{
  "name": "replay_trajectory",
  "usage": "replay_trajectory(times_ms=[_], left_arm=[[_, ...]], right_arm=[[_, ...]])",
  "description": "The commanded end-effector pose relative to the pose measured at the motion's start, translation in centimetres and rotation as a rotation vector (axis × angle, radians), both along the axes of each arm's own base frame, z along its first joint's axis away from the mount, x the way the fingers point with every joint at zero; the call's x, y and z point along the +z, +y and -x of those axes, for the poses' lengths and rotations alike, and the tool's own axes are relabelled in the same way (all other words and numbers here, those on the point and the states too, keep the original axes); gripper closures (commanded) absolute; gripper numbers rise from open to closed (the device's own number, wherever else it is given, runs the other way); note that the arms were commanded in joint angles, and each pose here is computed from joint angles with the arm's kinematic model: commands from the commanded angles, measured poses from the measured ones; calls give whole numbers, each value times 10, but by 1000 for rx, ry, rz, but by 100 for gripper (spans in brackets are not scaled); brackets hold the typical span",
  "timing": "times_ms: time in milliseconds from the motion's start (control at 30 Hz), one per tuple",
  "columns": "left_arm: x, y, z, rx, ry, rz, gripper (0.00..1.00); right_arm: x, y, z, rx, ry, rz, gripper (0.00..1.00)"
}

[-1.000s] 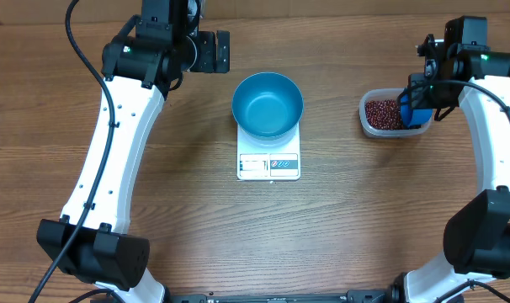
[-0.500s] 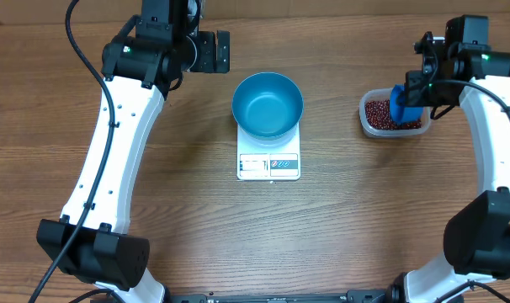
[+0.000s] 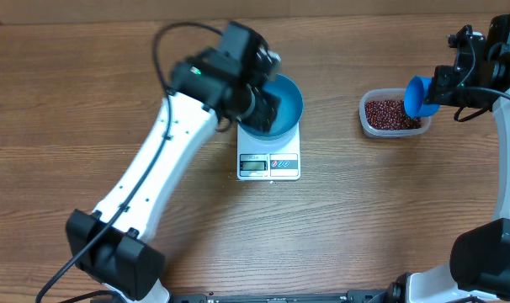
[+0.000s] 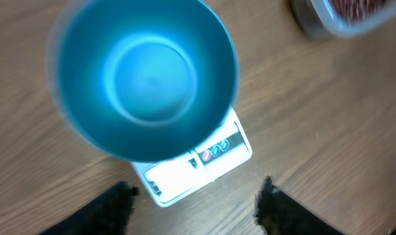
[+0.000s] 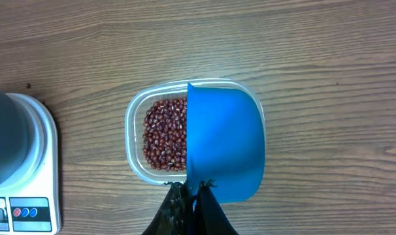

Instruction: Scoop item into bowl and weigh 150g on scale

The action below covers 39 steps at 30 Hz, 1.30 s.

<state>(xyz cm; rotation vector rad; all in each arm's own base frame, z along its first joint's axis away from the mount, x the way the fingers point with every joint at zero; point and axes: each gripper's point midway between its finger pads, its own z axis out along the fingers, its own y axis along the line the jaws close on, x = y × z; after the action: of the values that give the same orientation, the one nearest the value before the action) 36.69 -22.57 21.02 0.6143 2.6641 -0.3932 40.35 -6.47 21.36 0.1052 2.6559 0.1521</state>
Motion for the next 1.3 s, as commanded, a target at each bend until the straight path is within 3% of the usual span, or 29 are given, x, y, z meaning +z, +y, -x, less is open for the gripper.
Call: replay_trajectory(times_ms=[0,33,67,133,400,567,833,1267], left_arm=[[-40,-11,30,-36,91,-54,49],[-50,-10,35,-31,110,-73,58],[-63,-9,43,-39,136,-95,79],[-80,-7,53,-50,169,-116,96],[-154,-16,74,-117,143,-144,96],[-172,-16,67,-107,68,-153,96],[-169,-25,43,-84,-53,-115,96],[-181,-31,36,-84,-86,-93,96]], right_arm=[[12,2,-4,4,-35,-10,96],[12,2,-4,4,-34,-10,96],[12,2,-3,5,-34,-10,96],[12,4,-4,9,-36,-17,96],[12,5,-3,11,-32,-23,96],[11,5,-1,11,-26,-24,96],[11,5,-2,12,-26,-23,96],[11,1,-1,4,-21,-2,96]])
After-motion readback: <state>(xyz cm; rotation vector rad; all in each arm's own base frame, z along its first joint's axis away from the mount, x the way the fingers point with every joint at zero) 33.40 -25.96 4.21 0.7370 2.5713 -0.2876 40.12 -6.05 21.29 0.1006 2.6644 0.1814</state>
